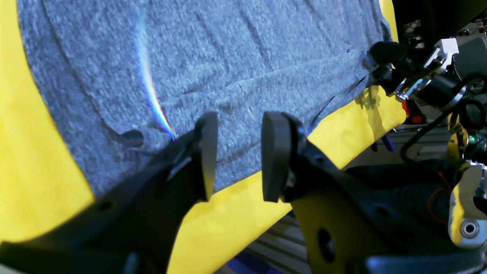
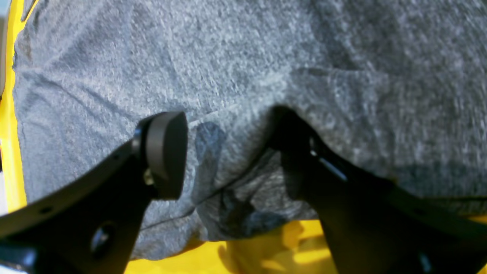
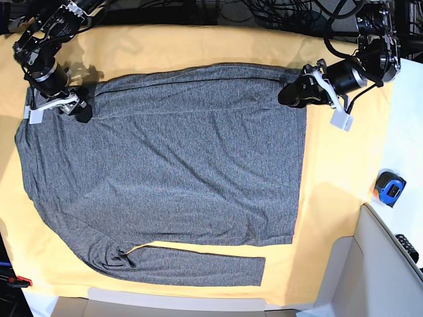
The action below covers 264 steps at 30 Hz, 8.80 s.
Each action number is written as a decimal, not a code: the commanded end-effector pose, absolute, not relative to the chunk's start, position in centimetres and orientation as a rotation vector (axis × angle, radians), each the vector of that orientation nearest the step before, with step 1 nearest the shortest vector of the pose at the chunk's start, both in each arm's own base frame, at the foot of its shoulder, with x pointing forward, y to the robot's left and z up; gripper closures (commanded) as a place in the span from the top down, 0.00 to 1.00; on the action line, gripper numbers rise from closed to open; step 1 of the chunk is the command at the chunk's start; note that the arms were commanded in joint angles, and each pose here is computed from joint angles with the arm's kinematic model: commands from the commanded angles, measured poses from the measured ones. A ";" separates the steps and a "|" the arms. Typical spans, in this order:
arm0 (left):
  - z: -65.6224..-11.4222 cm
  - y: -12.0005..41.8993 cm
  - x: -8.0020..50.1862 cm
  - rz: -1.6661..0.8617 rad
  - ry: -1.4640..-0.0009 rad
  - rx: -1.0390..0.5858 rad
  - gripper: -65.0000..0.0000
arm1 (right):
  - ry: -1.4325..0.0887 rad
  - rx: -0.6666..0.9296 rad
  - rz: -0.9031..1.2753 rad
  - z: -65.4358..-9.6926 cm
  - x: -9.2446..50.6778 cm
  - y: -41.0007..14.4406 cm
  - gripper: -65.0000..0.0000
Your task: Fold the T-shirt properly
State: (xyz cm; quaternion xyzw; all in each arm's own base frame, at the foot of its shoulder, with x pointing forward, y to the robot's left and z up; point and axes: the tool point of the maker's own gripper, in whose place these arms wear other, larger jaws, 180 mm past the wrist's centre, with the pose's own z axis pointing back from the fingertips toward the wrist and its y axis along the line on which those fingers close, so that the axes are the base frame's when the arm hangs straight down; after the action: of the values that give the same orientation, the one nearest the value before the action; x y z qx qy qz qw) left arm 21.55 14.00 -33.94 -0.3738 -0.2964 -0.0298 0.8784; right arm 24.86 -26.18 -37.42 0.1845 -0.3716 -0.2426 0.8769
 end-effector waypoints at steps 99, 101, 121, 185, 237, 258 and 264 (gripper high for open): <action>-33.5 15.3 21.1 -0.070 -0.609 -0.749 0.30 | -0.675 0.477 -1.738 -42.3 18.3 -33.2 0.60; -33.5 15.3 21.1 -0.070 -0.609 -0.749 0.30 | -0.664 0.482 -1.745 -42.9 18.5 -33.0 0.60; -33.5 15.4 21.2 -0.069 -0.609 -0.746 0.30 | -0.582 0.464 -1.688 -44.5 16.0 -31.5 0.59; -34.0 15.4 20.3 -0.053 -0.589 -0.747 0.30 | -0.870 0.666 -1.497 -37.4 17.4 -32.1 0.59; -33.8 15.4 20.5 -0.054 -0.597 -0.747 0.30 | -0.924 0.671 -1.470 -35.9 23.0 -32.4 0.30; -39.7 21.9 19.2 0.229 -0.431 -0.692 0.38 | -0.895 0.704 -1.375 -35.4 25.1 -30.5 0.00; -40.0 21.2 19.0 0.239 -0.423 -0.711 0.38 | -0.896 0.704 -1.377 -35.4 25.1 -30.5 0.00</action>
State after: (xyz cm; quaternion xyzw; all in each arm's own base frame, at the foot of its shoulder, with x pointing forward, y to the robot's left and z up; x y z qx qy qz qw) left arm 18.54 21.16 -40.68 -0.3398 -0.1990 0.1213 0.9111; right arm 24.36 -30.08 -36.71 0.3011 -0.3708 -0.6123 0.6300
